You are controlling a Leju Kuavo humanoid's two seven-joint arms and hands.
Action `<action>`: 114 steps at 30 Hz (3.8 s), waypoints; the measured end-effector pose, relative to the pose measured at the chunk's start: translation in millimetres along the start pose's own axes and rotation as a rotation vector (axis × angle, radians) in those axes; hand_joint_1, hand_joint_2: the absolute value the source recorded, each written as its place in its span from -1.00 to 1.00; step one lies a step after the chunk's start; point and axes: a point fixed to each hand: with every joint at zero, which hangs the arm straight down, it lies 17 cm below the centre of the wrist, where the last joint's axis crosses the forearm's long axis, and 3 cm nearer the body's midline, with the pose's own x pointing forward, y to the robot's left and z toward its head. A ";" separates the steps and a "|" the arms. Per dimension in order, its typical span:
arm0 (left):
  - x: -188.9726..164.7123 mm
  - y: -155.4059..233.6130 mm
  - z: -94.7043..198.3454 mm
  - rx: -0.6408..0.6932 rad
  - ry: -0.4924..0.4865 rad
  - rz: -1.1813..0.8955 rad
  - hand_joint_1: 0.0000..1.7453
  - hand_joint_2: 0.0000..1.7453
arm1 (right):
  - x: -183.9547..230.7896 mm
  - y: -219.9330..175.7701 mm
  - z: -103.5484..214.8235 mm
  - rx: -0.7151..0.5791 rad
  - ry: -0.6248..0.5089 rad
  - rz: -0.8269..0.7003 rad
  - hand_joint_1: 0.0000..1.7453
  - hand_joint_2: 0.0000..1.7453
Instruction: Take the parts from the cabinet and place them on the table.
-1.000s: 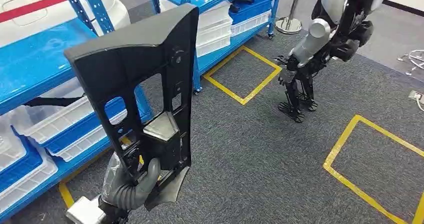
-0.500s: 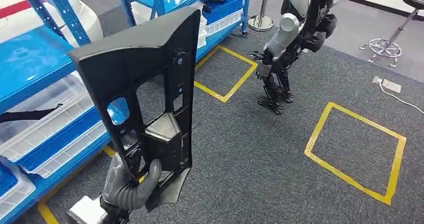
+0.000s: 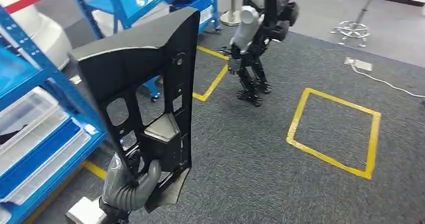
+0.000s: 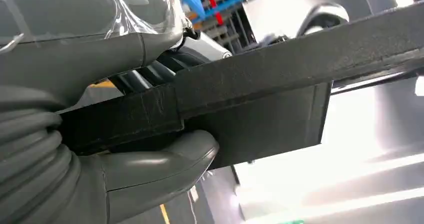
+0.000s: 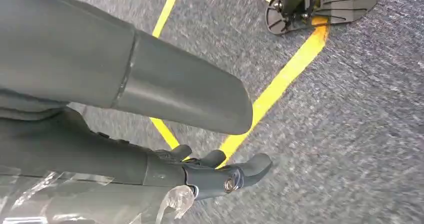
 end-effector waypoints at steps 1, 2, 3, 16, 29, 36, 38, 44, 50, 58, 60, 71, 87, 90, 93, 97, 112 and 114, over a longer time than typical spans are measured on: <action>0.2 0.0 -0.2 0.000 -0.001 0.000 1.00 1.00 | 0.0 0.5 0.1 0.001 0.000 0.000 -1.00 -1.00; 0.7 0.0 -0.4 0.000 -0.003 0.001 1.00 1.00 | 0.7 4.1 1.0 0.006 0.000 -0.003 -1.00 -1.00; 1.3 0.3 -0.9 0.000 -0.006 0.002 1.00 1.00 | 0.2 3.1 0.8 0.004 0.001 -0.004 -1.00 -1.00; -0.2 -1.8 -0.5 -0.003 -0.004 0.013 1.00 1.00 | -5.2 -2.6 -0.3 -0.002 0.012 -0.003 -1.00 -1.00; 0.4 -1.0 -1.1 -0.002 -0.008 0.012 1.00 1.00 | -2.4 -0.9 -0.1 0.001 0.007 -0.003 -1.00 -1.00; 1.6 -0.7 -2.8 -0.003 -0.013 0.010 1.00 1.00 | -2.4 0.8 0.4 0.003 0.005 -0.004 -1.00 -1.00; 2.4 -0.4 -3.8 -0.003 -0.017 0.009 1.00 1.00 | -4.0 -1.2 0.0 0.000 0.007 -0.002 -1.00 -1.00; 2.1 -1.6 -3.0 -0.003 -0.014 0.013 1.00 1.00 | -1.8 2.5 0.8 0.007 0.005 -0.005 -1.00 -1.00; 2.9 -1.6 -4.0 -0.004 -0.018 0.013 1.00 1.00 | 0.4 1.9 0.3 0.005 0.002 -0.008 -1.00 -1.00; -0.2 -0.2 0.6 0.014 -0.005 0.007 1.00 1.00 | -0.7 2.4 0.4 0.010 0.007 0.006 -1.00 -1.00; -2.3 0.3 3.3 0.022 0.003 0.007 1.00 1.00 | -1.6 2.9 0.6 0.011 0.008 0.008 -1.00 -1.00; -4.5 1.1 10.3 0.039 0.009 0.004 1.00 1.00 | -3.8 5.2 1.5 0.016 0.008 0.018 -1.00 -1.00; -0.9 17.5 28.9 0.127 0.029 -0.026 1.00 1.00 | -6.7 14.2 3.7 0.034 0.034 0.050 -1.00 -1.00; -2.4 21.0 34.1 0.148 0.037 -0.033 1.00 1.00 | -7.1 14.6 3.8 0.035 0.034 0.059 -1.00 -1.00; 1.6 26.5 33.7 0.169 0.025 -0.031 1.00 1.00 | -5.9 14.0 3.7 0.030 0.026 0.070 -1.00 -1.00; 4.1 28.9 33.9 0.183 0.016 -0.021 1.00 1.00 | -7.8 9.9 2.9 0.022 0.022 0.076 -1.00 -1.00; 5.5 28.1 29.2 0.174 -0.014 0.032 1.00 1.00 | -12.3 -5.6 -1.2 0.014 0.040 0.076 -1.00 -1.00; 4.8 24.9 26.4 0.159 -0.021 0.038 1.00 1.00 | -8.7 -8.9 -2.4 0.008 0.029 0.068 -1.00 -1.00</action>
